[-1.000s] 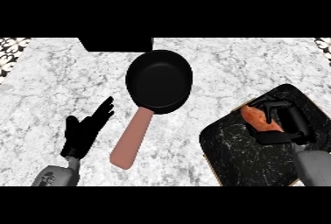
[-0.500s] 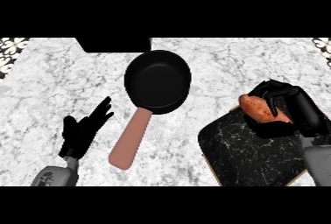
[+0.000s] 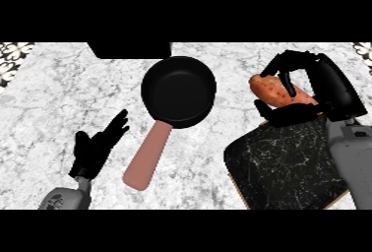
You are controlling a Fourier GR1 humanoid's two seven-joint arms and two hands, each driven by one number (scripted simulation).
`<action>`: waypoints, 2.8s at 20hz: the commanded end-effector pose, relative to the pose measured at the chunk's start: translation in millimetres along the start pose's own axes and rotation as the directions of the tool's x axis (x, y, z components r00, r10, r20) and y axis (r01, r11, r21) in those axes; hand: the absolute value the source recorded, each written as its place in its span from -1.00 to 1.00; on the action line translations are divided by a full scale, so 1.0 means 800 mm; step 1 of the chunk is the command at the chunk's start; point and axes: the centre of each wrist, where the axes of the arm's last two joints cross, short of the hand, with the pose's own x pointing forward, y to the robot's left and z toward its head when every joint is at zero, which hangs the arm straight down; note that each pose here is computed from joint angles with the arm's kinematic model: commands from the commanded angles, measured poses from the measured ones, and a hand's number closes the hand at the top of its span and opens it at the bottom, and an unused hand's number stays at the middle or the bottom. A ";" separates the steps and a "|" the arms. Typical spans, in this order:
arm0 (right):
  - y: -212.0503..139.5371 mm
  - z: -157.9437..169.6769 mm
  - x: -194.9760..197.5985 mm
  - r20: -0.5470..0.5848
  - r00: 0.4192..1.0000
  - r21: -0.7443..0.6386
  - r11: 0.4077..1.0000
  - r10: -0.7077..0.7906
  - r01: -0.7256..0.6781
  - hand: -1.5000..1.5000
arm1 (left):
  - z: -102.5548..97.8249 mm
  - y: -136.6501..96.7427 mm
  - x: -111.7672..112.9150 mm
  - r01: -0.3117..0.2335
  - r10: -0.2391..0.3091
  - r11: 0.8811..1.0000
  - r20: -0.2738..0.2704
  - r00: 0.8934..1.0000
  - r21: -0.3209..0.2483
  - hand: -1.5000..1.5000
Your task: Pick the sweet potato from the tray and place it in the pot
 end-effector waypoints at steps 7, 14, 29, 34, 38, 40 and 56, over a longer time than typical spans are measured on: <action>0.044 -0.108 0.092 -0.045 0.983 0.128 0.977 0.175 -0.169 1.00 | 0.003 0.019 -0.006 0.001 -0.001 1.000 -0.033 0.999 -0.014 0.00; 0.092 -0.157 0.123 -0.021 0.949 0.233 0.925 0.315 -0.302 1.00 | -0.004 -0.021 -0.006 0.017 -0.018 1.000 -0.015 1.000 -0.010 0.00; 0.204 -0.181 0.091 -0.231 0.641 0.651 0.606 0.732 -0.457 -1.00 | -0.014 -0.006 0.012 0.025 -0.024 0.999 0.009 1.000 -0.042 0.00; 0.215 -0.173 0.096 -0.231 0.755 0.593 0.704 0.613 -0.390 -1.00 | 0.001 -0.031 0.004 0.001 -0.001 0.998 -0.001 1.000 -0.059 0.00; 0.192 -0.179 0.108 -0.255 0.924 0.305 0.931 0.284 -0.201 -1.00 | -0.014 -0.030 0.010 0.020 -0.020 0.998 0.013 1.000 -0.057 0.00; 0.177 -0.186 0.115 -0.250 0.959 0.205 0.975 0.135 -0.084 -1.00 | -0.012 -0.024 0.004 0.031 -0.032 0.997 -0.011 0.999 -0.065 0.00; 0.058 -0.199 0.059 -0.152 0.904 -0.354 0.876 -0.400 0.328 -1.00 | -0.002 -0.013 -0.009 0.005 -0.005 1.000 -0.027 1.000 -0.009 0.00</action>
